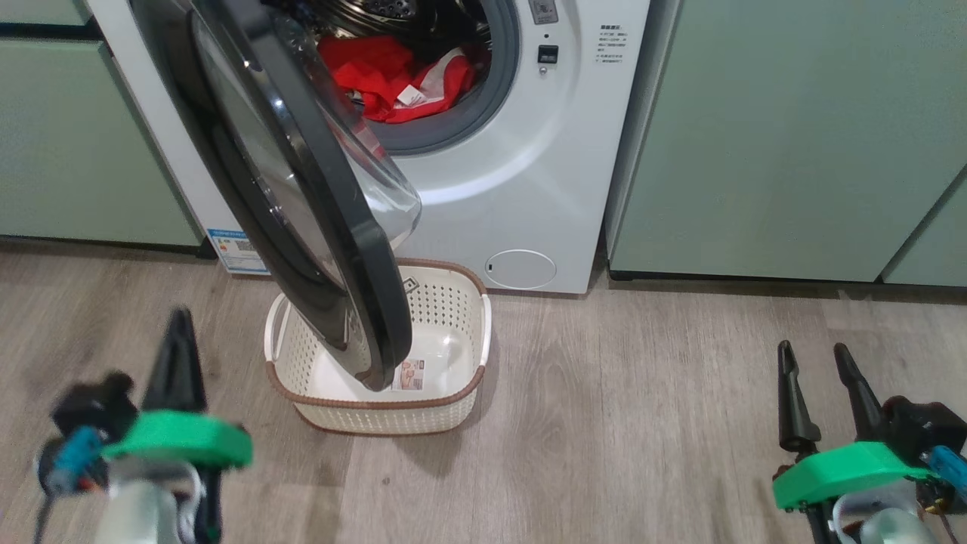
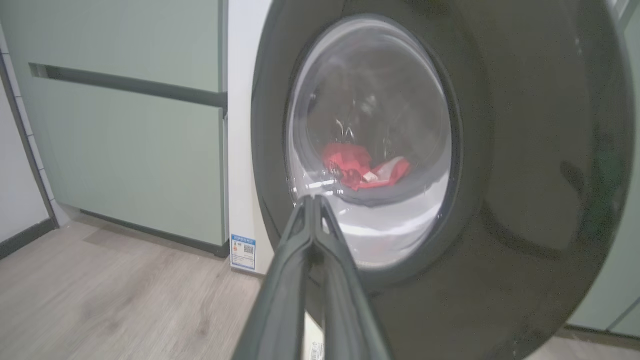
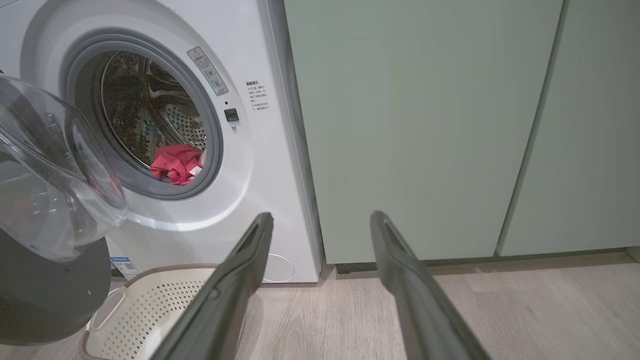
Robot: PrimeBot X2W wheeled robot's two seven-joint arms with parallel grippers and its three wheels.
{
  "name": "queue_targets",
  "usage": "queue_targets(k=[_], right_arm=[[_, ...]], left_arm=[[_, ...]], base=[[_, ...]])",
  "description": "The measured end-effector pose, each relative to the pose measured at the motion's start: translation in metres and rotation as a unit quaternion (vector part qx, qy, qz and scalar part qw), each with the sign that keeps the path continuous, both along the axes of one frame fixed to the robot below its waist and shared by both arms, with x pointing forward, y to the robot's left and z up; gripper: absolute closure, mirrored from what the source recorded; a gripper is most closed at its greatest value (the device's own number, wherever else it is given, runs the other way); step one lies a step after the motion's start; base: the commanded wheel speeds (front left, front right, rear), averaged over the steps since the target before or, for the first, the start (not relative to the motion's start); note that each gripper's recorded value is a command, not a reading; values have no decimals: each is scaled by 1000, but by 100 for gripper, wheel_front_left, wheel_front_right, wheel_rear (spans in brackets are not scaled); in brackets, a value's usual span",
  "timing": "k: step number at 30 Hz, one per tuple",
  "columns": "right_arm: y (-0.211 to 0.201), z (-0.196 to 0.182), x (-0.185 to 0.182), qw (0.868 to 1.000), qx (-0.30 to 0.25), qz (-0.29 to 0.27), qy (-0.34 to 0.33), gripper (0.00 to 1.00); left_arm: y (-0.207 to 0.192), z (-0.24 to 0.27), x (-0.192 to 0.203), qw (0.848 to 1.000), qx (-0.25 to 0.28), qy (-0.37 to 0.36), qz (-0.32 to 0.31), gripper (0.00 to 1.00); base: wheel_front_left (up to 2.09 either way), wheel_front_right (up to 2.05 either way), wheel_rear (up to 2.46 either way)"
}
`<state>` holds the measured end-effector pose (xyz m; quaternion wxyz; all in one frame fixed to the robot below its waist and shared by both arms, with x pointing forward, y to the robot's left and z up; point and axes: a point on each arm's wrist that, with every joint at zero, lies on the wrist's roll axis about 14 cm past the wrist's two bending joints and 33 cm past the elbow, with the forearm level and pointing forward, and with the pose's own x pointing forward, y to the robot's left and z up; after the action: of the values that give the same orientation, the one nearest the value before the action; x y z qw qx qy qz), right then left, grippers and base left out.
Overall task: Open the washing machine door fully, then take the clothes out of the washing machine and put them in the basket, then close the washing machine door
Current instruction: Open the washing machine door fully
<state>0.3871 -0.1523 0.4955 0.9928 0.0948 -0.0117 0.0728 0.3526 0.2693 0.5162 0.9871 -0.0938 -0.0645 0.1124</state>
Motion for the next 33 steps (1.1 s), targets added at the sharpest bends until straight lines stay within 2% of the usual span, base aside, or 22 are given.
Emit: queue_targets(k=[3,4,7,12,18,22,25,30,33], right_arm=[[2,0,0,1000,-1,2,1,0],[2,0,0,1000,-1,2,1,0],[2,0,1,1000,-2,3,0,0],[4,1,1,1000,-2,6,-1,0],[4,1,0,1000,-2,5,-2,0],[3,0,-2,1000,-3,4,-1,0],[1,-1,-4,1000,-3,2,1,0],[-3,-2,-6,1000,-3,-4,3,0],[-6,-3,-6,1000,-3,-8,4,0]], left_arm=[[4,44,12,998,7,-66,5,100],[4,44,12,998,7,-66,5,100],[-5,99,23,989,4,-147,-12,100],[-61,176,28,964,30,-250,-89,100],[-148,223,20,933,43,-292,-205,100],[-211,209,12,917,45,-263,-296,100],[-247,179,6,909,49,-222,-348,100],[-282,99,-5,907,39,-111,-404,100],[-284,53,-8,912,32,-47,-406,100]], base=[[0,0,0],[0,0,0],[0,0,0],[0,0,0],[0,0,0],[0,0,0],[0,0,0],[0,0,0],[0,0,0]])
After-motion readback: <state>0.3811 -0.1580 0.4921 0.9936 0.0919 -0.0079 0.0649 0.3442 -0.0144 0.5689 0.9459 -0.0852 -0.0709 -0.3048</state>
